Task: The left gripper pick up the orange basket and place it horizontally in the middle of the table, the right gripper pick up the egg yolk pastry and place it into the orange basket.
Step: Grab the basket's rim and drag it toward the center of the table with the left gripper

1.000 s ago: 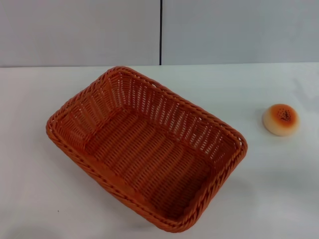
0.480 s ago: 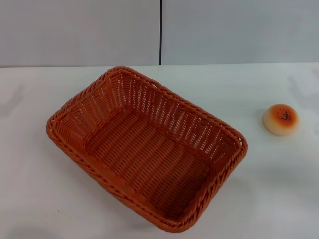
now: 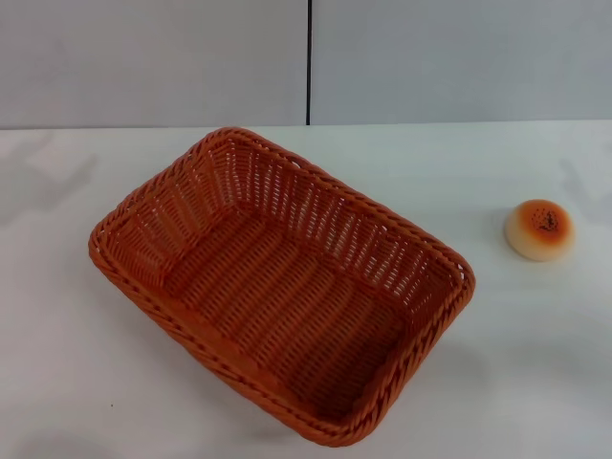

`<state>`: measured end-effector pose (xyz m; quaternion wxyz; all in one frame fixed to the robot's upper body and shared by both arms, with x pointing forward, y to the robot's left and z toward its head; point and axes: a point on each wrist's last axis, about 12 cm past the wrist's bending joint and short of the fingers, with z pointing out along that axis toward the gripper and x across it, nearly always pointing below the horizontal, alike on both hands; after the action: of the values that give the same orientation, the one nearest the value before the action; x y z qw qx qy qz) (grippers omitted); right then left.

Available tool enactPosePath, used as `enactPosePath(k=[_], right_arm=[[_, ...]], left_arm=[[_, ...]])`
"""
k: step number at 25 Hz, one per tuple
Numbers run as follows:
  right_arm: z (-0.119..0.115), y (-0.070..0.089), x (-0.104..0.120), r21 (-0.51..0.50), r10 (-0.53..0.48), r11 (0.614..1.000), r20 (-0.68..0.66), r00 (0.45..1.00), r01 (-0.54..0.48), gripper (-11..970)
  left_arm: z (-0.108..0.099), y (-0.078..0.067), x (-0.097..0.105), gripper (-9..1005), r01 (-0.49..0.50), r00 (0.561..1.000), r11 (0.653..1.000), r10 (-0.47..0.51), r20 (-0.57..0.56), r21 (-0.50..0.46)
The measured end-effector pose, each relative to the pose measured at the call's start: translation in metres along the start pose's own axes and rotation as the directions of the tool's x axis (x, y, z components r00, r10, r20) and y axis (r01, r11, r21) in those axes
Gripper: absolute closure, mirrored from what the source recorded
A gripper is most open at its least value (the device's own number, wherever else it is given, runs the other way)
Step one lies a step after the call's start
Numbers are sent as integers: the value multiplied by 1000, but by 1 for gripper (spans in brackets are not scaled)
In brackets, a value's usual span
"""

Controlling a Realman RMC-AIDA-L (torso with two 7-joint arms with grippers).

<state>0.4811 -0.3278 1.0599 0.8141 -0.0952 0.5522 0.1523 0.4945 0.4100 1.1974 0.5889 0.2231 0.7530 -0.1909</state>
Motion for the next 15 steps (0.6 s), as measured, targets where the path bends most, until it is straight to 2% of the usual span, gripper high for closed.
enactPosePath(k=[3,4,5,8,9,12,15], right_arm=[[-4,-2,0,10,-7,1000,-11,1000,7,223],[-4,-2,1,13,-7,1000,-18,1000,7,223],[-4,-2,1,13,-7,1000,-18,1000,7,223],[0,-3,2,11,-9,1000,-24,1000,10,224],[3,-3,3,10,-16,1000,-27,1000,17,224],[5,-4,4,14,-36,999,-36,999,36,224],[7,-5,7,21,-60,998,-60,996,62,224]], left_arm=[[14,-9,-9,193,-52,991,998,56,-119,41],[27,-18,-13,193,-72,979,994,86,-184,85],[27,-18,-13,193,-72,979,994,86,-184,85],[52,-37,-21,193,-97,957,983,135,-258,153],[65,-46,-25,193,-133,942,977,177,-287,168],[71,-50,-26,193,-147,936,975,192,-295,168],[89,-65,-25,194,-169,921,969,220,-321,181]])
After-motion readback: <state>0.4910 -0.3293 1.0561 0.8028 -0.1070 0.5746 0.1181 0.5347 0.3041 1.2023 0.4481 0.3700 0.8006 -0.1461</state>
